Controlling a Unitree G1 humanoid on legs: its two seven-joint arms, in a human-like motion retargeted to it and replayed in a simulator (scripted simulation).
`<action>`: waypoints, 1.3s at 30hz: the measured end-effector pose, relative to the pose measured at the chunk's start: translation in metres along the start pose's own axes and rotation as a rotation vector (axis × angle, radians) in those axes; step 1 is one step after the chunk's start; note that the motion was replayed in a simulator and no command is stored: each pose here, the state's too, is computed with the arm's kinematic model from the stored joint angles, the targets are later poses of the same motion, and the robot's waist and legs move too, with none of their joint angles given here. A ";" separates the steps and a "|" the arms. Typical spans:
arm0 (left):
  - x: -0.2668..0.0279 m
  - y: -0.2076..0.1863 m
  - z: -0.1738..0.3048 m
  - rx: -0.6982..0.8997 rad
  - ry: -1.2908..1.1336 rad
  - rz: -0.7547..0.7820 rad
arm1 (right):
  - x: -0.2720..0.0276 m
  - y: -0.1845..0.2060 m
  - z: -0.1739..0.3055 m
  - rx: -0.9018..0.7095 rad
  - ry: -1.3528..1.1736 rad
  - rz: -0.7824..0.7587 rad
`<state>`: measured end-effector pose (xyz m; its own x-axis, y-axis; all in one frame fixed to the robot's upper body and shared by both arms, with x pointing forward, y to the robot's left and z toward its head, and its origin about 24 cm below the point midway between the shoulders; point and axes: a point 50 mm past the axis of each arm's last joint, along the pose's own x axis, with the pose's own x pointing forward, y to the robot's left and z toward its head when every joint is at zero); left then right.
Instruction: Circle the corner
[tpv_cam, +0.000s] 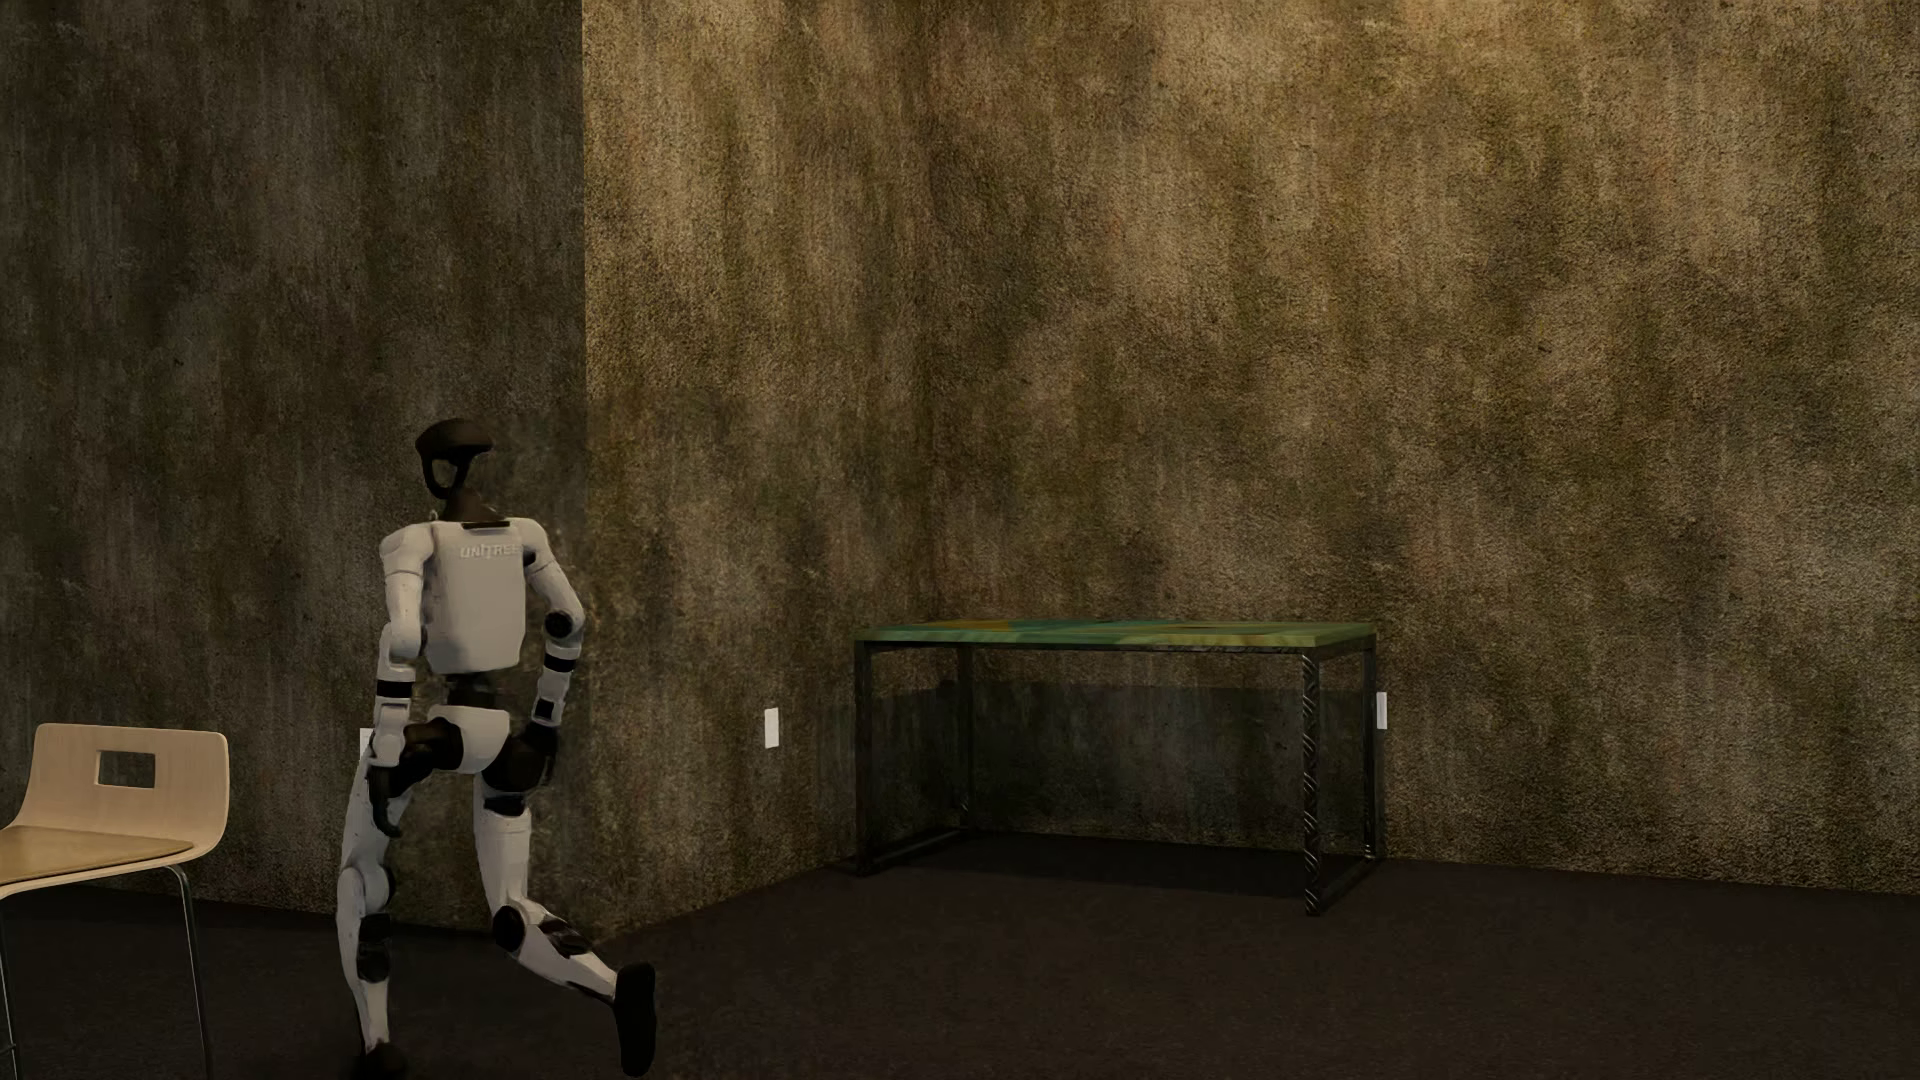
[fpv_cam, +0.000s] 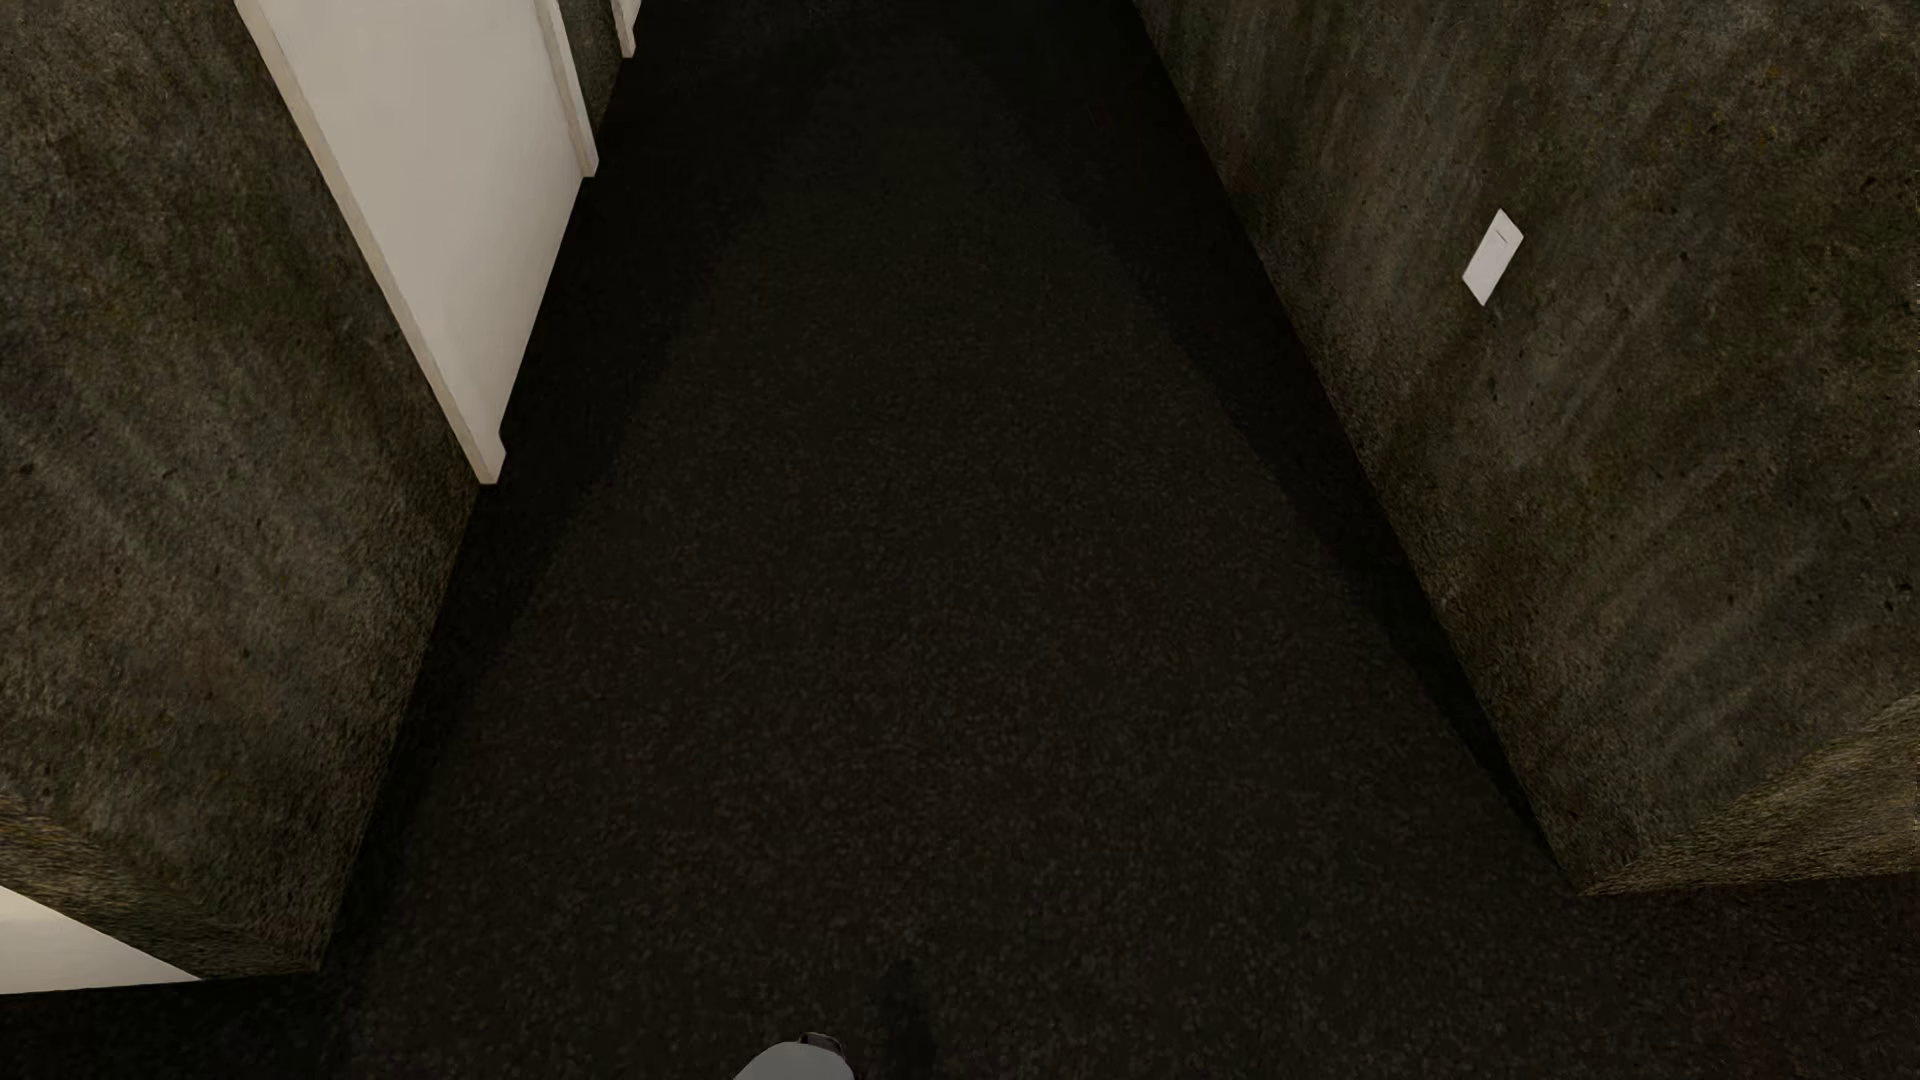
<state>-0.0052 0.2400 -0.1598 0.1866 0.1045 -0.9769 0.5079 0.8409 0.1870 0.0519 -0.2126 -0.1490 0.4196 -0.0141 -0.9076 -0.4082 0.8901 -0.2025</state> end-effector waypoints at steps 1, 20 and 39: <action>0.003 0.013 0.014 -0.001 -0.036 0.032 | -0.001 0.004 -0.013 -0.022 0.054 0.019; 0.001 -0.018 0.021 -0.027 -0.079 -0.039 | -0.009 -0.007 -0.010 0.063 0.000 -0.045; -0.038 0.079 0.179 -0.032 -0.669 0.217 | -0.048 0.032 -0.112 0.011 0.385 0.080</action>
<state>0.1788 0.2074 -0.0892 0.7633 -0.0687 -0.6424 0.3776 0.8543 0.3573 -0.0721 -0.2341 -0.1528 0.0512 -0.1121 -0.9924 -0.4181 0.9000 -0.1232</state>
